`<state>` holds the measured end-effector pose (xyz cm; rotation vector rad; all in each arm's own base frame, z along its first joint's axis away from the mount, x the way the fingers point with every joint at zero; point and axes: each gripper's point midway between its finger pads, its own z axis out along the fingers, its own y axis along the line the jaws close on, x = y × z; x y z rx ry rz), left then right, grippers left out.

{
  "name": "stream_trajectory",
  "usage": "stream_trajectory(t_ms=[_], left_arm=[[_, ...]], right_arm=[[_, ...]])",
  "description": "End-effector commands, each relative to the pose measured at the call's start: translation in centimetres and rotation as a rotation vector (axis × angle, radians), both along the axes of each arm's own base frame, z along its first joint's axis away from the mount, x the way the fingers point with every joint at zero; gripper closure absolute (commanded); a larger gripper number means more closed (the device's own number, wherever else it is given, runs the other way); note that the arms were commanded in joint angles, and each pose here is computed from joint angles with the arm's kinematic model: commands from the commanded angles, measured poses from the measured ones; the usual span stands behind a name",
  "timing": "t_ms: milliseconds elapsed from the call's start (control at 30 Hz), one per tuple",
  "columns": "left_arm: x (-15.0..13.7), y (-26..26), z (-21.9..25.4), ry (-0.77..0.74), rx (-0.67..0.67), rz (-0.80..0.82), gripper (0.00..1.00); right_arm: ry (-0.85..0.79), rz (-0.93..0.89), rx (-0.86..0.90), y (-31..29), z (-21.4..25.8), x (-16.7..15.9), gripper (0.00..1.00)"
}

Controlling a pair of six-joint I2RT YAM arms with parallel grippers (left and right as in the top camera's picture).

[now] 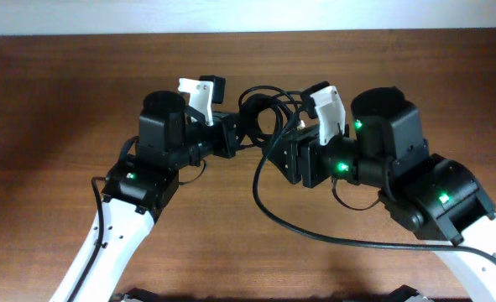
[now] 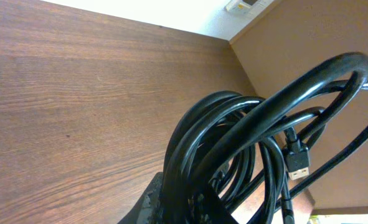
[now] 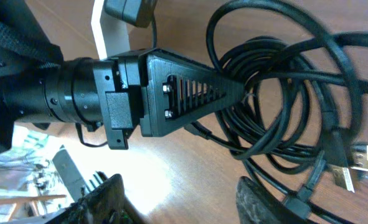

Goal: Untangle cables

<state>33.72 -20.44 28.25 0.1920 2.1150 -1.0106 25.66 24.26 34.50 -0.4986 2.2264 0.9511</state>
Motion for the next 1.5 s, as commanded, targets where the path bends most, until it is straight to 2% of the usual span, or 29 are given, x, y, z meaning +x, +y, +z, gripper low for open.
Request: stream_trajectory(t_ms=[0,300,400,533,600,633,733,767,833,967,1067,1100,1233,1400,1467], left_arm=[[-0.6,-1.1,1.6,-0.010,-0.072,-0.059,1.00],[-1.8,-2.2,2.9,-0.038,-0.127,-0.161,1.00],[-2.7,-3.1,4.4,-0.080,-0.173,-0.251,1.00],[-3.0,-3.2,4.6,-0.089,-0.180,-0.273,1.00],[-3.1,-3.2,4.6,-0.085,-0.180,-0.275,1.00],[-3.1,-3.2,4.5,-0.084,-0.180,-0.275,1.00],[-3.3,-3.4,4.6,-0.083,-0.187,-0.291,1.00],[-3.5,-3.4,4.7,-0.082,-0.189,-0.299,1.00],[-3.5,-3.4,4.7,-0.082,-0.189,-0.299,1.00],[-3.3,-3.3,4.6,-0.084,-0.184,-0.287,1.00],[-1.5,-2.2,3.6,-0.103,-0.112,-0.177,1.00],[-0.3,-0.9,2.1,-0.111,-0.021,-0.087,1.00],[1.9,3.1,-1.4,-0.060,0.182,0.150,1.00],[2.3,4.4,-2.1,-0.103,0.291,0.178,1.00],[2.7,5.7,-2.6,-0.106,0.355,0.227,1.00]], right_arm=[[-0.001,0.003,0.004,0.3,0.2,0.4,0.51],[0.037,-0.139,-0.035,-3.6,-0.9,2.8,0.56],[0.036,-0.131,-0.024,-3.6,-0.7,2.9,0.56],[0.031,-0.092,0.010,-2.9,-0.1,2.5,0.56],[0.025,-0.091,0.013,-2.8,0.0,2.6,0.73],[0.025,-0.091,0.013,-2.8,0.0,2.6,0.78],[0.025,-0.091,0.013,-2.8,0.0,2.6,0.80],[0.025,-0.091,0.014,-2.8,0.0,2.6,0.83],[0.022,-0.091,0.015,-2.8,0.1,2.6,0.96],[0.023,-0.091,0.015,-2.8,0.1,2.6,0.96],[0.031,-0.091,0.011,-2.9,-0.1,2.5,0.96],[0.032,-0.091,0.010,-2.9,-0.1,2.5,0.96],[0.033,-0.092,0.010,-2.9,-0.1,2.5,0.96],[0.033,-0.108,-0.003,-3.1,-0.3,2.7,0.96],[0.058,-0.180,-0.073,-4.5,-1.7,3.0,0.96]])
